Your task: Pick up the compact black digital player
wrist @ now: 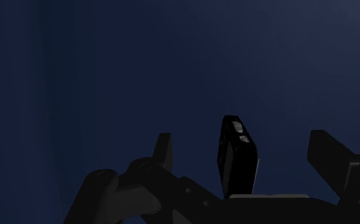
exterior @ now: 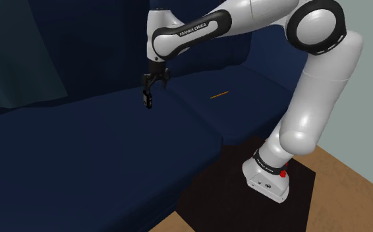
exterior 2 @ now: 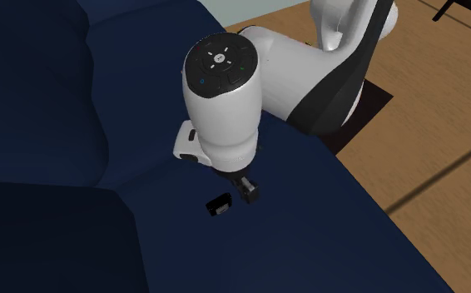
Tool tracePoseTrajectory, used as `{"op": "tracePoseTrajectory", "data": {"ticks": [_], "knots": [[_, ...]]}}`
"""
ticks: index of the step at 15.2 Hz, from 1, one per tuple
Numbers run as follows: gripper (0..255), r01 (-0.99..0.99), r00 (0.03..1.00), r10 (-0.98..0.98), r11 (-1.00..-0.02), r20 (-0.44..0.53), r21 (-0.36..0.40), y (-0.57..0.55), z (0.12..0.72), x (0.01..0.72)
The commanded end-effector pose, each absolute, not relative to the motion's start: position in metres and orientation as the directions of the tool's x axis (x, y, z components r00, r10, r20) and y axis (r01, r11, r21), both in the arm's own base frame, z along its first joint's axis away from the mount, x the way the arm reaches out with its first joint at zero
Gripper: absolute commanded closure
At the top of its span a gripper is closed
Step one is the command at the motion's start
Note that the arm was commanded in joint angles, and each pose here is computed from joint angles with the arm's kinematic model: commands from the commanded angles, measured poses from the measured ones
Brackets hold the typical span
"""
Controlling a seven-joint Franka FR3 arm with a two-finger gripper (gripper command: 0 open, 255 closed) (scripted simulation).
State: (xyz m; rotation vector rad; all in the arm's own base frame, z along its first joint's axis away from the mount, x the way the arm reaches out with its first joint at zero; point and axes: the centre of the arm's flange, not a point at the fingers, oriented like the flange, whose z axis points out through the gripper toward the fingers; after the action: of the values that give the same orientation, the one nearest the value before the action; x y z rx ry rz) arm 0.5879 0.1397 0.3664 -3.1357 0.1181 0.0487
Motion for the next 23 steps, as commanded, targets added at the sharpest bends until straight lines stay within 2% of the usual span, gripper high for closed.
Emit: {"op": "tracePoseTrajectory", "data": {"ticks": [1,3,12,13,23], "knots": [[0,-0.087,0.996,-0.087,-0.996,-0.024,0.008,0.148,0.353,0.607],[0,-0.096,0.995,-0.097,-0.995,-0.017,0.017,0.155,0.341,0.625],[0,-0.096,0.995,-0.097,-0.995,-0.017,0.017,0.155,0.301,0.625],[255,-0.096,0.995,-0.096,-0.995,-0.017,0.017,0.154,0.301,0.625],[255,-0.096,0.995,-0.097,-0.995,-0.017,0.017,0.155,0.307,0.625]]}}
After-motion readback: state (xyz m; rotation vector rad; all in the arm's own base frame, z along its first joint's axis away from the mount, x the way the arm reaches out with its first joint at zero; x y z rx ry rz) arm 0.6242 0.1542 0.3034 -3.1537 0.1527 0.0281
